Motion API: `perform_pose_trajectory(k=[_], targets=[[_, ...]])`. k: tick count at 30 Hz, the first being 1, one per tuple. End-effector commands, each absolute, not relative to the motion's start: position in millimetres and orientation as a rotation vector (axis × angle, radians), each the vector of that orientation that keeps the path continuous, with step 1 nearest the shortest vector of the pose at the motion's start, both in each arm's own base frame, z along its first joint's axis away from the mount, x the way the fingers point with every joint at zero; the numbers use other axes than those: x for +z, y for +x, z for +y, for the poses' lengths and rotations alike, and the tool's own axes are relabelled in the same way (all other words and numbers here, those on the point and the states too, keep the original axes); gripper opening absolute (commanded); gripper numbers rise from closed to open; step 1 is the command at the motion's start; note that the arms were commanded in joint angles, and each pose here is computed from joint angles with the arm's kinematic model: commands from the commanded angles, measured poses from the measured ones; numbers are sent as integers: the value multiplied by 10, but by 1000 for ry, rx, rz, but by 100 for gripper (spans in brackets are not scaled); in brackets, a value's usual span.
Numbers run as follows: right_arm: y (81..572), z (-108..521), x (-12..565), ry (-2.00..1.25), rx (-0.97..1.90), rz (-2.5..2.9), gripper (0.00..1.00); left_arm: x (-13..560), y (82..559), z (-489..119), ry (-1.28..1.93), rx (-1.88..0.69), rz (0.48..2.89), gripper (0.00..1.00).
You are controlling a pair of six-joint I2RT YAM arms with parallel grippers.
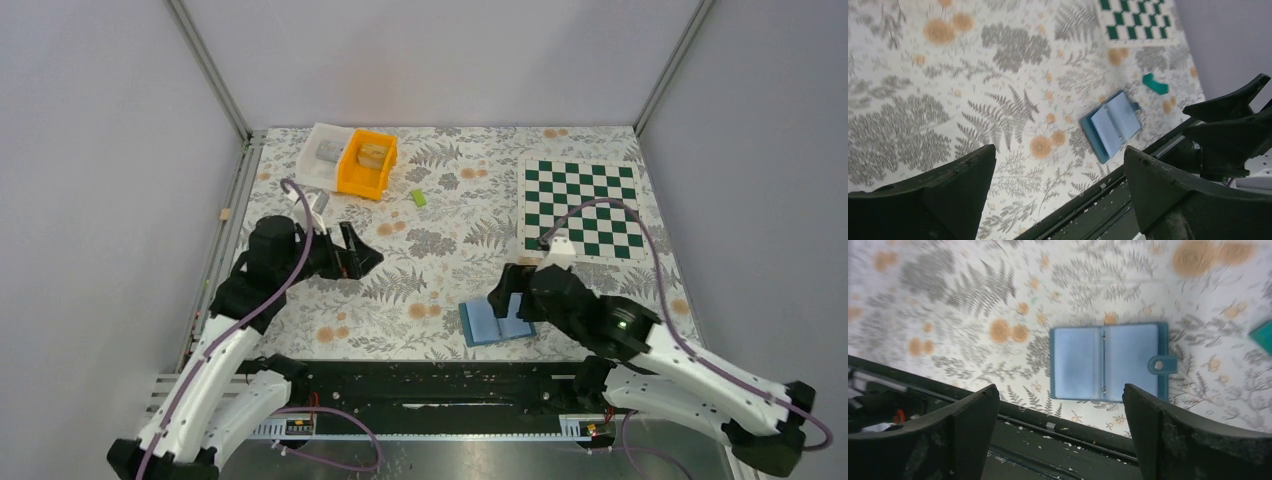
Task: Take the credit cards out of the card holder
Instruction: Reset both arms
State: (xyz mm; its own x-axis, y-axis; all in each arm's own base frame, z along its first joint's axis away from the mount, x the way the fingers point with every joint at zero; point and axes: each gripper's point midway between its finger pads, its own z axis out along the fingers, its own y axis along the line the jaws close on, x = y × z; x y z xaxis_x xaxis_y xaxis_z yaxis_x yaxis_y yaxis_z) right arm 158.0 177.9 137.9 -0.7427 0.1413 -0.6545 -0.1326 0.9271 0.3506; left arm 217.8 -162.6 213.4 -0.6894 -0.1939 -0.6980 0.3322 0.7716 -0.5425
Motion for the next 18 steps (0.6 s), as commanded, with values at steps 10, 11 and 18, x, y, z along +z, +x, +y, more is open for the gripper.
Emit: perform_pose_trajectory(k=[10,11,18], targets=[[1502,1078,2617,46,555,2012,100,3285,1773,-1518,248,-894,1709,99],[1501,1076,2620,56,562,2009,100,3286,1763,-1513,246,-895,1706,99],[1527,1114,2584,93,582,2004,99,3206,1747,-1528,249,-908,1722,99]])
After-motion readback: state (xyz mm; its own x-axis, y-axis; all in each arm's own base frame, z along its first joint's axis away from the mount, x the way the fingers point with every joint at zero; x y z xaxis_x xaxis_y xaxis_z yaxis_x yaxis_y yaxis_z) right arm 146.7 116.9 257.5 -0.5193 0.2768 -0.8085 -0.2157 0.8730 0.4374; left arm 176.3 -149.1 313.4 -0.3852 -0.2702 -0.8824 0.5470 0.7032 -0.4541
